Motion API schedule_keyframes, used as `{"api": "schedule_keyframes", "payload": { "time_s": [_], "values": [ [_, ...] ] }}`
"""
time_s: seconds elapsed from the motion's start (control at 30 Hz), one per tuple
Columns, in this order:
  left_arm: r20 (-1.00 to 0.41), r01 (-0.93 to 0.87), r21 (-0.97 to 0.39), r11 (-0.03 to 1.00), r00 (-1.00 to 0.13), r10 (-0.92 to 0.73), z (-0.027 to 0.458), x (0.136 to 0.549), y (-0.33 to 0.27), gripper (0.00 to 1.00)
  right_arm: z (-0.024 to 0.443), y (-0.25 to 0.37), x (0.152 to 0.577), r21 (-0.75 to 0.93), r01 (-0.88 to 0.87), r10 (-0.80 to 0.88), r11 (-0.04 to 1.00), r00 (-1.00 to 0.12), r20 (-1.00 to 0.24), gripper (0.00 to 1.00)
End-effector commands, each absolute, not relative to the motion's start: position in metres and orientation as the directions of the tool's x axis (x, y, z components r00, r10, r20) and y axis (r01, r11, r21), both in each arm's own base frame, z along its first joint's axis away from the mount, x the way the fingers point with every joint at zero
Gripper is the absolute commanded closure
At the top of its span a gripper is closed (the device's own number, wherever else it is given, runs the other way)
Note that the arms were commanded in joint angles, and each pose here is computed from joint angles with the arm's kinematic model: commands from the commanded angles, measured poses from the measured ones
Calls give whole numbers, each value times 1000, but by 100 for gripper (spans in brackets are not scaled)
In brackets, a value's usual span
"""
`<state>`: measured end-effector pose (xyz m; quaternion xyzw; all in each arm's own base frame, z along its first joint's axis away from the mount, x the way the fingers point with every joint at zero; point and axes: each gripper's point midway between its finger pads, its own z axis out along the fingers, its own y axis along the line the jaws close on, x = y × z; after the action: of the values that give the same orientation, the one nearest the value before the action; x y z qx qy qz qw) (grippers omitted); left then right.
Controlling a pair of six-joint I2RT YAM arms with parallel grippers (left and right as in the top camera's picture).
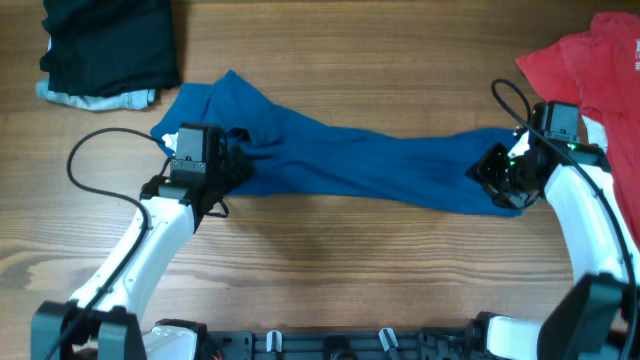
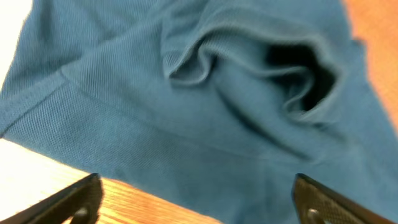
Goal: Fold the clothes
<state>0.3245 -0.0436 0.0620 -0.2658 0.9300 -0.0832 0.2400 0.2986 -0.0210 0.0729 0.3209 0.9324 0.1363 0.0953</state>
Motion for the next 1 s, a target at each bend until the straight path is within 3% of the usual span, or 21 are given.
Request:
{"api": "schedule_keyframes", "payload": {
  "time_s": [0.0, 0.03, 0.07, 0.1, 0.17, 0.27, 0.47, 0.63, 0.73, 0.83, 0.97],
  "values": [
    [-321, -455, -271, 848, -788, -526, 39, 317, -52, 50, 58, 0, 315, 434, 448, 522, 782, -850, -62, 76],
    [-305, -452, -279, 847, -795, -524, 35, 317, -55, 60, 56, 8, 317, 470, 407, 485, 783, -873, -53, 81],
    [-278, -443, -300, 845, -807, -521, 28, 319, -61, 62, 52, 18, 318, 512, 359, 438, 780, -898, -39, 92],
    [-271, -439, -309, 844, -810, -520, 25, 321, -64, 69, 50, 24, 317, 533, 336, 413, 777, -911, -27, 96],
    [-269, -422, -345, 839, -812, -519, 20, 330, -71, 83, 39, 32, 314, 539, 331, 386, 774, -922, 11, 96],
    [-291, -401, -377, 835, -804, -518, 20, 341, -75, 95, 25, 38, 310, 527, 373, 396, 763, -915, 74, 95],
    [-350, -429, -222, 876, -803, -482, 0, 340, -48, 91, -17, 14, 301, 340, 570, 548, 748, -819, 168, 96],
    [-287, -513, -31, 858, -817, -500, -37, 314, -12, 86, -28, -12, 297, 194, 627, 617, 755, -779, 115, 96],
    [-238, -612, 11, 791, -770, -592, -46, 298, 16, 86, -32, -39, 295, 60, 701, 700, 711, -713, 38, 96],
    [-189, -679, 53, 732, -727, -660, -48, 280, 42, 94, -27, -42, 303, 64, 696, 697, 715, -717, 12, 96],
    [-124, -745, 66, 663, -666, -736, -47, 260, 62, 92, -10, -45, 325, 90, 673, 677, 734, -736, -24, 93]
  ]
}}
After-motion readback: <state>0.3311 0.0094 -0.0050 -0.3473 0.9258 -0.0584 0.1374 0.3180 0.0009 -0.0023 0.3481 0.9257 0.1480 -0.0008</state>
